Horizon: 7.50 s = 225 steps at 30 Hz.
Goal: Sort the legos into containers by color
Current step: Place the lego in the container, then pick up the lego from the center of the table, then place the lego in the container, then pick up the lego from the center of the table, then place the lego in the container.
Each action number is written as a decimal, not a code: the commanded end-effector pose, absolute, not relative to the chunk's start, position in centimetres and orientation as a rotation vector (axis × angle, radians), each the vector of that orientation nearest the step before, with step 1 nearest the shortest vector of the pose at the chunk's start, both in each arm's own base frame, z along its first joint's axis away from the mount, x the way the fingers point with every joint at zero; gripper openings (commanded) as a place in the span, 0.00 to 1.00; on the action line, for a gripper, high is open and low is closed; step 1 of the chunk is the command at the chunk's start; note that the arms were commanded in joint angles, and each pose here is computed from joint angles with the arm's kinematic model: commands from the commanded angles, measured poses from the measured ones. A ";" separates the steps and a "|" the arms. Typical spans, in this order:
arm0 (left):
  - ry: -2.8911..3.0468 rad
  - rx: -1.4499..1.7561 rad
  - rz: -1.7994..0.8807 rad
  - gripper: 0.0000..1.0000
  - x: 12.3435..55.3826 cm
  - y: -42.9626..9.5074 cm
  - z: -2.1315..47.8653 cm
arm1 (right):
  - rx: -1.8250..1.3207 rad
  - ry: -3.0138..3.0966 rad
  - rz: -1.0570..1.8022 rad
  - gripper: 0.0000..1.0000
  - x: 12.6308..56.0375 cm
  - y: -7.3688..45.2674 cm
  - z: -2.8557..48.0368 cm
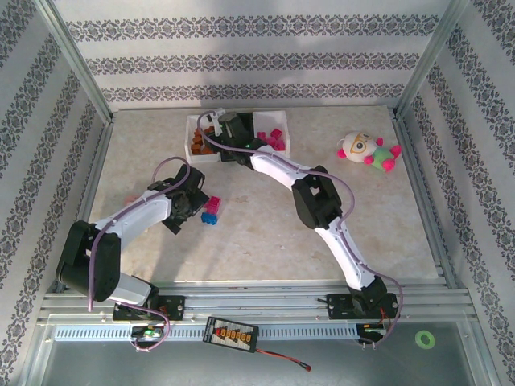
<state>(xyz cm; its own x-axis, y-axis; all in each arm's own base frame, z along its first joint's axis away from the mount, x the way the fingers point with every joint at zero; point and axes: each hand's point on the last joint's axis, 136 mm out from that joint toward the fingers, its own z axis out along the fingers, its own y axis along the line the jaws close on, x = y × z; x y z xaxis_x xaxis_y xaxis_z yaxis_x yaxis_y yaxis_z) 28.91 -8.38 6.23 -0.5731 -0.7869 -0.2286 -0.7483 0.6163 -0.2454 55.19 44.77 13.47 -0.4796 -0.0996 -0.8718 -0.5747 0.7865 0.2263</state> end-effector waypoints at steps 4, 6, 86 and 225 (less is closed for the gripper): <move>2.504 -1.270 -0.279 0.99 29.1 -9.8 6.5 | -0.462 2.012 0.624 0.35 57.0 45.3 14.5; 2.512 -1.246 -0.318 0.99 29.3 -10.3 6.6 | -0.466 2.002 0.632 0.46 57.0 45.2 15.3; 2.237 -0.874 -0.471 0.12 59.6 -17.2 16.3 | -0.240 1.987 0.505 0.75 39.3 22.4 24.0; 2.497 -0.249 -0.154 0.99 34.6 -10.8 9.0 | -0.101 2.269 0.323 0.39 59.6 24.7 13.3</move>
<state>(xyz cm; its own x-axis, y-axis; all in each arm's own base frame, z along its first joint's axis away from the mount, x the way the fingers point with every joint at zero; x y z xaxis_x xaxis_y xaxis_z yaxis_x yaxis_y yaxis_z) 33.23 -9.61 8.03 -0.8133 -0.2108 -0.5423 -0.1687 0.9774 -0.1270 59.16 23.88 10.64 -0.6895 0.0231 -0.7239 -0.1485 0.9738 0.1725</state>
